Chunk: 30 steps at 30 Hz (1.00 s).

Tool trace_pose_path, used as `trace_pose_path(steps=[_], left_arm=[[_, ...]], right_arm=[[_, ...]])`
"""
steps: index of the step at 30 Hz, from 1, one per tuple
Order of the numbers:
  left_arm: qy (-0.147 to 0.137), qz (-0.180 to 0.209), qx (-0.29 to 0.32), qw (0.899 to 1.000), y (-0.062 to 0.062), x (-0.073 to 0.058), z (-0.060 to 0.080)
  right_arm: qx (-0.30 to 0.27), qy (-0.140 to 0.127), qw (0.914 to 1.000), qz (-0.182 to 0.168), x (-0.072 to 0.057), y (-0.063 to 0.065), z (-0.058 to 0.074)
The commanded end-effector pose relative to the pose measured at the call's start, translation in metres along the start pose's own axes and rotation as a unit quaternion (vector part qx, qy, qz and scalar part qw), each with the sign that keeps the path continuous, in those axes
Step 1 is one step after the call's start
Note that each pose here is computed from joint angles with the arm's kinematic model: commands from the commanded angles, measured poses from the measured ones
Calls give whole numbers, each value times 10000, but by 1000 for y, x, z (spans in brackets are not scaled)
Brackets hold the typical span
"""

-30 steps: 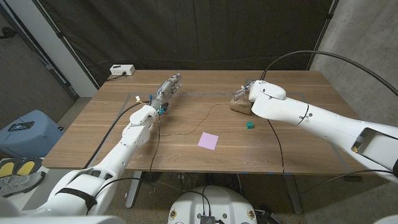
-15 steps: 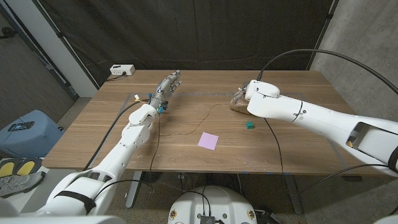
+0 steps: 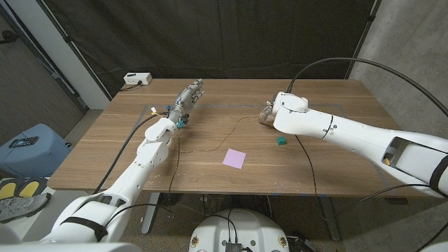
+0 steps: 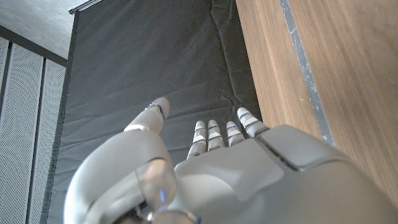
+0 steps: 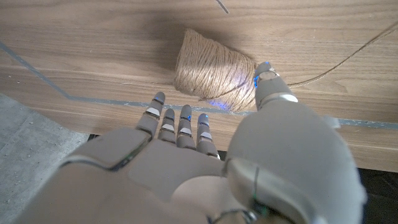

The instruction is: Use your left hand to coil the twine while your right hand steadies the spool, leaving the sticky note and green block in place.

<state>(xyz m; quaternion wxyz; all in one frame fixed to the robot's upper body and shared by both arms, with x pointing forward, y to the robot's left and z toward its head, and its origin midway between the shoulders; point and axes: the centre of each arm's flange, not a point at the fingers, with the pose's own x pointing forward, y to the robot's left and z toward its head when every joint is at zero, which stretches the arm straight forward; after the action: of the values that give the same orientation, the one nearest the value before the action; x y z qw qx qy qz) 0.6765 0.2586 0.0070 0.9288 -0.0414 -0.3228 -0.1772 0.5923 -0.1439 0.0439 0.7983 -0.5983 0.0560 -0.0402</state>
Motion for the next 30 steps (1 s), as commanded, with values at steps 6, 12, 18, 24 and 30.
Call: trace_pose_path(steps=[6,12,18,24,30], left_arm=[[55,-8,-28,10000,1,0,-3],[74,-30,-49,10000,0,1,-4],[107,-56,-39,9999,0,1,-5],[144,-95,-48,9998,-1,3,-6],[167,-112,-56,9998,-2,4,-7]], right_arm=[[-204,154,9997,23,8,6,4],[-242,204,9995,48,11,8,3],[-317,239,9992,52,12,8,1],[-378,261,9989,86,13,9,-4],[-443,270,9986,135,18,12,-6]])
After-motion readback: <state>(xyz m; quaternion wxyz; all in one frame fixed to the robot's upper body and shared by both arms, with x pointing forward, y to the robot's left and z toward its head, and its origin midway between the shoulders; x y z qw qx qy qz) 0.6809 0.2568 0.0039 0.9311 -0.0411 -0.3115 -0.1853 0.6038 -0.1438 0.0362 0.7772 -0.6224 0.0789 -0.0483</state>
